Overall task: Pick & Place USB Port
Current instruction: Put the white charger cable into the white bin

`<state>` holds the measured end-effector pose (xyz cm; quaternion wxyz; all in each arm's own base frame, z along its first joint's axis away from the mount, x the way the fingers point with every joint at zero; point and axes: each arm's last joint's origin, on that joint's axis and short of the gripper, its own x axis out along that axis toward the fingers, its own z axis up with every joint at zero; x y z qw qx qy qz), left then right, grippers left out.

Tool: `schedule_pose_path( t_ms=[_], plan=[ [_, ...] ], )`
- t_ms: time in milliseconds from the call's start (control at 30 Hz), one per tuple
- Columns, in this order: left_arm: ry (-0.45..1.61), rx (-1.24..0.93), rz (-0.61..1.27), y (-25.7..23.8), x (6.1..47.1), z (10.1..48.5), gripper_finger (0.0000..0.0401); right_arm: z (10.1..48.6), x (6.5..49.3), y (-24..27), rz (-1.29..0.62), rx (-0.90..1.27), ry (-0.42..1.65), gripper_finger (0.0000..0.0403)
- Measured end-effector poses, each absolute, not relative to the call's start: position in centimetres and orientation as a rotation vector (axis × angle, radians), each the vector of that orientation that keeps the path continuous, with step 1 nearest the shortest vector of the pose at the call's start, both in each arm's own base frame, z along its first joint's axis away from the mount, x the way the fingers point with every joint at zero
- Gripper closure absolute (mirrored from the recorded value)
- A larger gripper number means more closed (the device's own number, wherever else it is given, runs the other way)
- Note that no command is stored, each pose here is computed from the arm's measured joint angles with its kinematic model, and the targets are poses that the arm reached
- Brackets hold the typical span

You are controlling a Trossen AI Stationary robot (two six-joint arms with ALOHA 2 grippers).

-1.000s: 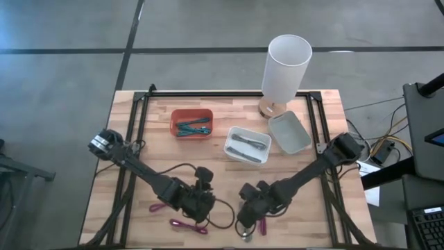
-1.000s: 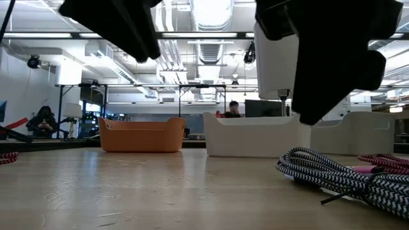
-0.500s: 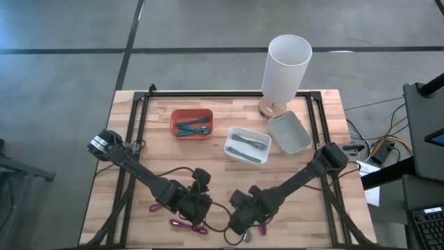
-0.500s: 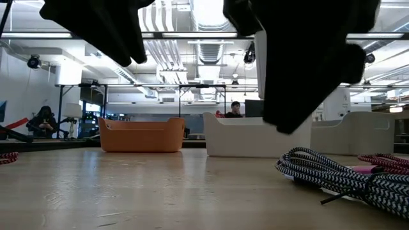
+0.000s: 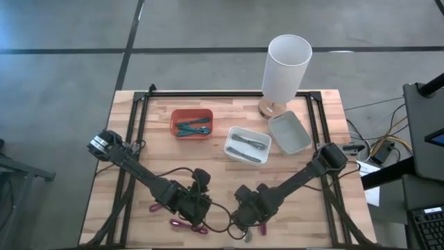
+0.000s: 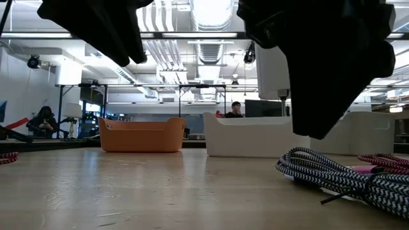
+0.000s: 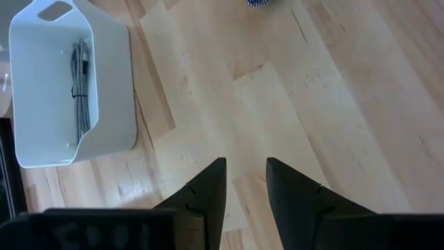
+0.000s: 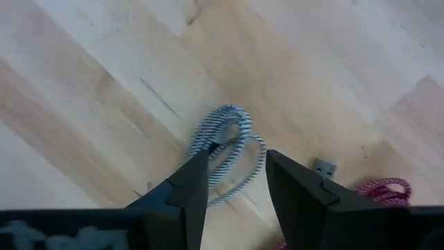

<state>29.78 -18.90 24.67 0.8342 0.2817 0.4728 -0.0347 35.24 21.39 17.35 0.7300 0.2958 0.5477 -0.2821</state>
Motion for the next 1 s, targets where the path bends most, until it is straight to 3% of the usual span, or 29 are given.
schedule_pose_path(
  t_ms=[633, 1000],
  plan=[
    [1.005, 0.574, -0.061, -18.9, 29.7, 24.6, 0.0286, 15.6, 35.0, 20.3, -0.683, 0.737, 1.235, 0.0292],
    [1.008, 0.576, -0.061, -18.9, 29.7, 24.6, 0.0286, 15.6, 36.1, 20.1, -0.613, 0.777, 1.188, 0.0357]
  ],
)
